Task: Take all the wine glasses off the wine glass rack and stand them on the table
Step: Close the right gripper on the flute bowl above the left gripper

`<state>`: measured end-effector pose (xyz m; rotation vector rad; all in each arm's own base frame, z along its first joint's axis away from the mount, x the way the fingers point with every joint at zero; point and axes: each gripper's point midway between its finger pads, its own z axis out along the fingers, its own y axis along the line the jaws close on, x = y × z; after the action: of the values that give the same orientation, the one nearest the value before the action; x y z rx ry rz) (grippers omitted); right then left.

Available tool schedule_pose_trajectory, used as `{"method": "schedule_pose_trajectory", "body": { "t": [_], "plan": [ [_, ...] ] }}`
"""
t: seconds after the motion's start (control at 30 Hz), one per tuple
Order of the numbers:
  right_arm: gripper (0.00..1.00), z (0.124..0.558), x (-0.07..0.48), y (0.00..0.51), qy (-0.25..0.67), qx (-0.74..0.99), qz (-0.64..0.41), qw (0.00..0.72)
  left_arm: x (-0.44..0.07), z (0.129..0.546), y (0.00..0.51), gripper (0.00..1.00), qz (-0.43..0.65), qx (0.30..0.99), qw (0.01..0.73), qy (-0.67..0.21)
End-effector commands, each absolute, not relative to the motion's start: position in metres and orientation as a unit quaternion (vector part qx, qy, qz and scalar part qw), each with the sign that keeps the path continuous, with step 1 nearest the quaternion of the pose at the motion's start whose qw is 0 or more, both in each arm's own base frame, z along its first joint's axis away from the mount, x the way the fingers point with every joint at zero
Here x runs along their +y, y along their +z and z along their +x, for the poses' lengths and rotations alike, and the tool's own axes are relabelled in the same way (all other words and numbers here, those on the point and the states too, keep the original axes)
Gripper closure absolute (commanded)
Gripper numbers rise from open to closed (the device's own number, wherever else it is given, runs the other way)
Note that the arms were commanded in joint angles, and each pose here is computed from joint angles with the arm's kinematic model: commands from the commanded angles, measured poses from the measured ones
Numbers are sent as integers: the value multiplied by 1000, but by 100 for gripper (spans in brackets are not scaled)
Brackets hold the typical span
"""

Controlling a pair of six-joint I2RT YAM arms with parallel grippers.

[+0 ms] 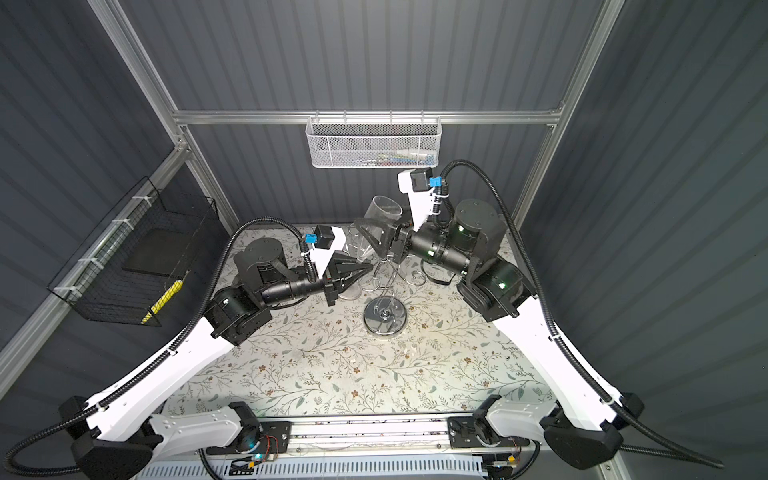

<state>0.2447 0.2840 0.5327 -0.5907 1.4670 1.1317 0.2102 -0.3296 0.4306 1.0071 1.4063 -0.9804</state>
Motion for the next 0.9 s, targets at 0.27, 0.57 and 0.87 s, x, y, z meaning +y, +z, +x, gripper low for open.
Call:
{"method": "schedule_pose_trajectory", "body": {
  "t": [0.27, 0.57, 0.87],
  "plan": [
    [50, 232, 272, 549, 491, 595, -251, 585, -338, 202, 459, 100, 440, 548, 573, -422],
    [54, 229, 266, 551, 485, 587, -249, 599, -337, 201, 460, 97, 438, 548, 575, -421],
    [55, 226, 263, 553, 481, 580, -252, 607, -336, 200, 459, 67, 436, 547, 577, -423]
  ]
}}
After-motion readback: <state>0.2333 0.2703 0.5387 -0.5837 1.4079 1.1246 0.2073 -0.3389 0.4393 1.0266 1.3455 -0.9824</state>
